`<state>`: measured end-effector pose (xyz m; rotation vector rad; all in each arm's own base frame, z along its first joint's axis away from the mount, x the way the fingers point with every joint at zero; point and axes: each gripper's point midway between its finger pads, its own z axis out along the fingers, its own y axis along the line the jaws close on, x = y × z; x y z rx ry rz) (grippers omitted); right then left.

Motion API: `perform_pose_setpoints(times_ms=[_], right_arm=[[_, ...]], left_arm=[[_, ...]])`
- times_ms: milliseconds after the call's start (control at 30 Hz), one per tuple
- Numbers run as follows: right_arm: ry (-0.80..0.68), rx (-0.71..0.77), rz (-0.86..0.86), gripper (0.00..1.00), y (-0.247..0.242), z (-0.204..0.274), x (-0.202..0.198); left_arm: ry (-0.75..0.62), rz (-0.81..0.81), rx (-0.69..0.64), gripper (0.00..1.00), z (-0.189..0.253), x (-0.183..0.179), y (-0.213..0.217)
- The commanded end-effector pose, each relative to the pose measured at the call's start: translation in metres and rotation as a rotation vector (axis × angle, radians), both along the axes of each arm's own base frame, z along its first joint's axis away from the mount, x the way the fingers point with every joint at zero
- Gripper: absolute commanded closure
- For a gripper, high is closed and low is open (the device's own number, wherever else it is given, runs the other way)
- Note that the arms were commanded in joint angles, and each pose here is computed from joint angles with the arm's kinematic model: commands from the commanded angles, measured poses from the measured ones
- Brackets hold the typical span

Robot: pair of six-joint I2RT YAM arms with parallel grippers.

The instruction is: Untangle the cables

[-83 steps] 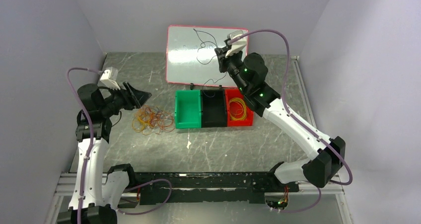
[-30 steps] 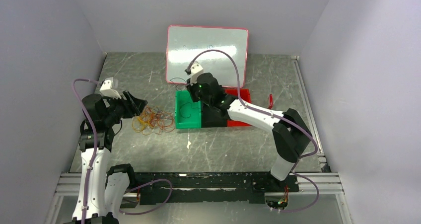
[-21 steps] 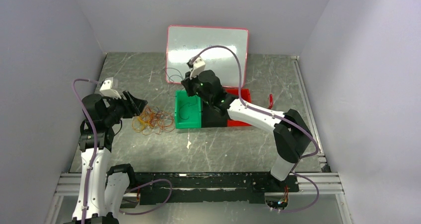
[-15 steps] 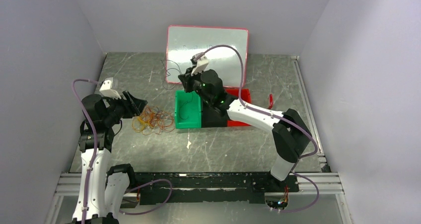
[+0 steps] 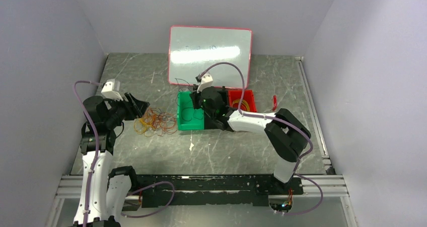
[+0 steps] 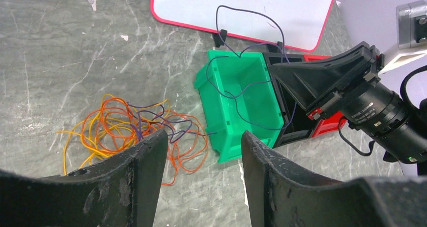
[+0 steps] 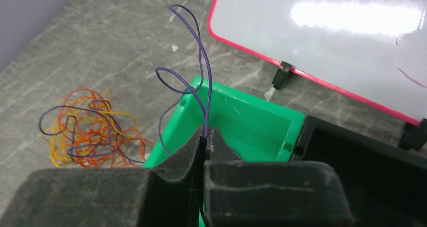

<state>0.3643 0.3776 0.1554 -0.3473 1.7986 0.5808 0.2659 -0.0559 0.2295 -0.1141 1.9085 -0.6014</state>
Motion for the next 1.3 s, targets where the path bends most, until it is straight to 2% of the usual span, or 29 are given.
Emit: perform_pose_setpoints(times_ms=[0, 133, 400, 767, 1000, 1267], right_arm=[[0.003, -0.116, -0.081, 1.00, -0.015, -0.003, -0.004], [-0.002, -0.211, -0.135, 1.00, -0.028, -0.009, -0.010], [0.011, -0.231, -0.187, 1.00, -0.055, -0.011, -0.027], [0.112, -0.382, 0.040, 1.00, -0.023, -0.037, -0.040], [0.217, -0.491, 0.040, 1.00, -0.023, -0.050, -0.041], [0.229, -0.496, 0.044, 1.00, -0.036, -0.043, -0.058]], left_arm=[[-0.034, -0.005, 0.013, 0.40, 0.003, 0.001, 0.000], [-0.032, -0.007, 0.014, 0.40, 0.003, 0.001, 0.000], [-0.030, -0.009, 0.013, 0.40, 0.002, 0.001, -0.001], [-0.029, -0.008, 0.015, 0.40, 0.002, 0.001, 0.000], [-0.030, -0.010, 0.014, 0.40, 0.002, 0.001, -0.001], [-0.027, -0.014, 0.011, 0.40, 0.001, 0.002, -0.002]])
